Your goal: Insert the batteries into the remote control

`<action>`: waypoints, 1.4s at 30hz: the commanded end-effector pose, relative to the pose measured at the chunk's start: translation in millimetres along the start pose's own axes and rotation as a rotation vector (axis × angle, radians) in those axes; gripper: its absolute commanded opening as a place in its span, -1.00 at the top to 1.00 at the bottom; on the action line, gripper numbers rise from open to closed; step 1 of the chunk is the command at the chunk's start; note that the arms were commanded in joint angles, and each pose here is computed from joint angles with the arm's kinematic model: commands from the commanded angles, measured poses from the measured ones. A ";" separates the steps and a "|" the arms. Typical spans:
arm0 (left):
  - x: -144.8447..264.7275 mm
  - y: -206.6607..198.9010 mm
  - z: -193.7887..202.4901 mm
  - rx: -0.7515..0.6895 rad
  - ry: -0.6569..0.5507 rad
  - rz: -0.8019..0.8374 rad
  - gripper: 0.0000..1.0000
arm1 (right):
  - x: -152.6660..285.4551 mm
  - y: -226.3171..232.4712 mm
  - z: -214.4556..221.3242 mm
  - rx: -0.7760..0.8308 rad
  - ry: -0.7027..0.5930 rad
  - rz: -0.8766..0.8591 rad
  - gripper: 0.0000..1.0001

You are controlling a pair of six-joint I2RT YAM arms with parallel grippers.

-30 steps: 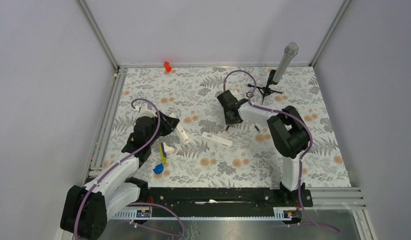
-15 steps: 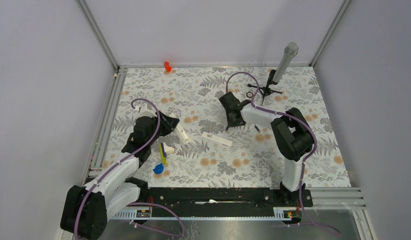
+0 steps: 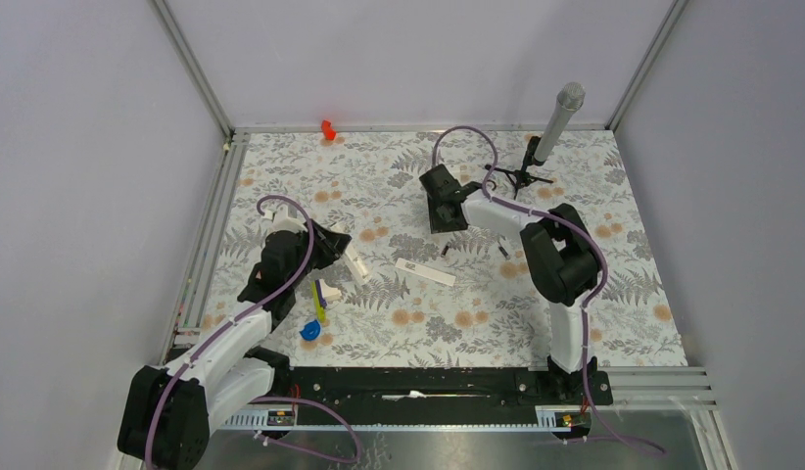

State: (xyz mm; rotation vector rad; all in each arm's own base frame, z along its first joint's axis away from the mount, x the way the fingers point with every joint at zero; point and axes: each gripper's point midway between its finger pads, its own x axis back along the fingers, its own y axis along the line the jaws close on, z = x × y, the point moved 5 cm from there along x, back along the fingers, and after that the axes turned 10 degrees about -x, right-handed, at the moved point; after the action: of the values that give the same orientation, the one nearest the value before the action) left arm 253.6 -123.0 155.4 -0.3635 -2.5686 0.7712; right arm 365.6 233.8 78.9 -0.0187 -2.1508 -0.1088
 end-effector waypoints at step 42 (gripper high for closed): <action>3.2 -16.5 -21.8 -0.016 -0.103 0.090 1.00 | 60.1 -20.5 60.3 0.242 0.190 -0.242 0.07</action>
State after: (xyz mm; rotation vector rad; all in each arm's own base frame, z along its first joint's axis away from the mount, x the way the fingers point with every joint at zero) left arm 254.8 -124.8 160.5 -0.4000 -2.5908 0.7856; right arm 286.2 205.3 82.3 0.2483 -1.9356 0.0193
